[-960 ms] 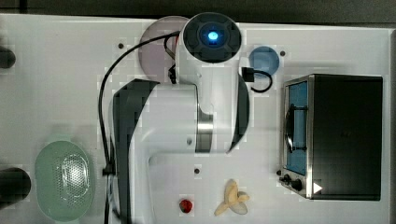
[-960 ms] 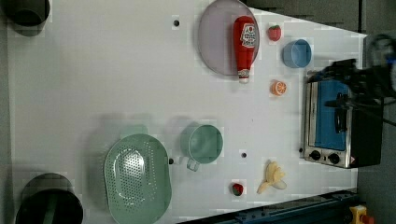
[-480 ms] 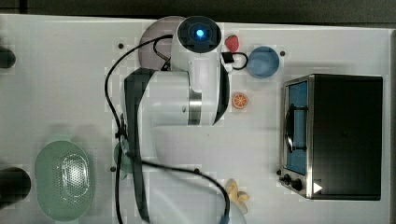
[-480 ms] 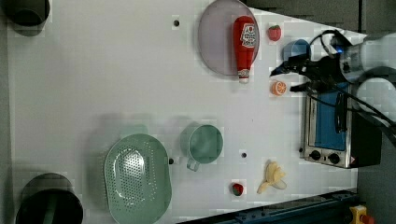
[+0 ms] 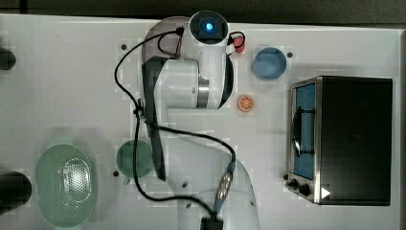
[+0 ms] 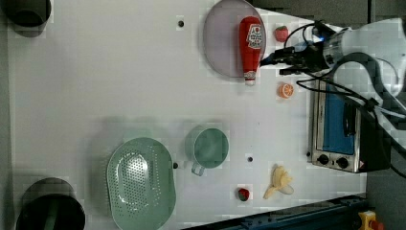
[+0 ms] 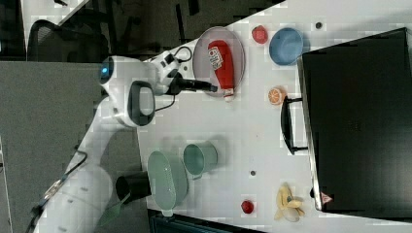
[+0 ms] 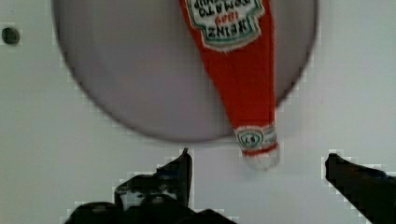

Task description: Pick ketchup from plate and place it on table.

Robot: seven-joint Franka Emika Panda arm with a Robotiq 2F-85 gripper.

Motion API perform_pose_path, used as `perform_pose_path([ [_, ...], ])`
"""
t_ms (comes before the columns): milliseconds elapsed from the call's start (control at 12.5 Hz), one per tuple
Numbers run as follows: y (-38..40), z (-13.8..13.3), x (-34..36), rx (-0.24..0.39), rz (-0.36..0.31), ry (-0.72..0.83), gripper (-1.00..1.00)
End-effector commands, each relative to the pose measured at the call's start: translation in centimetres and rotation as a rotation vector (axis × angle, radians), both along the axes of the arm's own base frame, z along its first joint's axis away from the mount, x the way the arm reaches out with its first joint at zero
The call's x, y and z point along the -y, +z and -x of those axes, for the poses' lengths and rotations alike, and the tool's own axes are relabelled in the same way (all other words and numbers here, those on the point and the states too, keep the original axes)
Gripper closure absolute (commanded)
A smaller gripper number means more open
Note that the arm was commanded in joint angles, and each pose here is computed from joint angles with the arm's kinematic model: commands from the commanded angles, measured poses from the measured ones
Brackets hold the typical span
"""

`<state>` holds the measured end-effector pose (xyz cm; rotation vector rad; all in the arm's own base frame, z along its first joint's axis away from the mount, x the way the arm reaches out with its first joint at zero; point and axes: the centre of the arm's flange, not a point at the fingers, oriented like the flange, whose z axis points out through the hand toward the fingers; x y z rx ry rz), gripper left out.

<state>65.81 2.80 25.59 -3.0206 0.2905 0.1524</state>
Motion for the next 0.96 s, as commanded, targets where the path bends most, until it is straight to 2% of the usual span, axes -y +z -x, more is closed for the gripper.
perform_pose_path([
  [80,-0.9,-1.3,-0.9,0.047,-0.014,0.109,-1.0],
  [240,-3.0,-2.5,-1.3,0.096,-0.014,0.11,-1.0],
  [560,-7.2,-4.1,-1.5,0.204,0.034,0.157,-1.0],
  [880,-10.1,-4.4,-2.1,0.269,0.043,0.178,-1.0],
  [960,-10.5,-4.3,-2.1,0.269,0.044,0.18,-1.0],
])
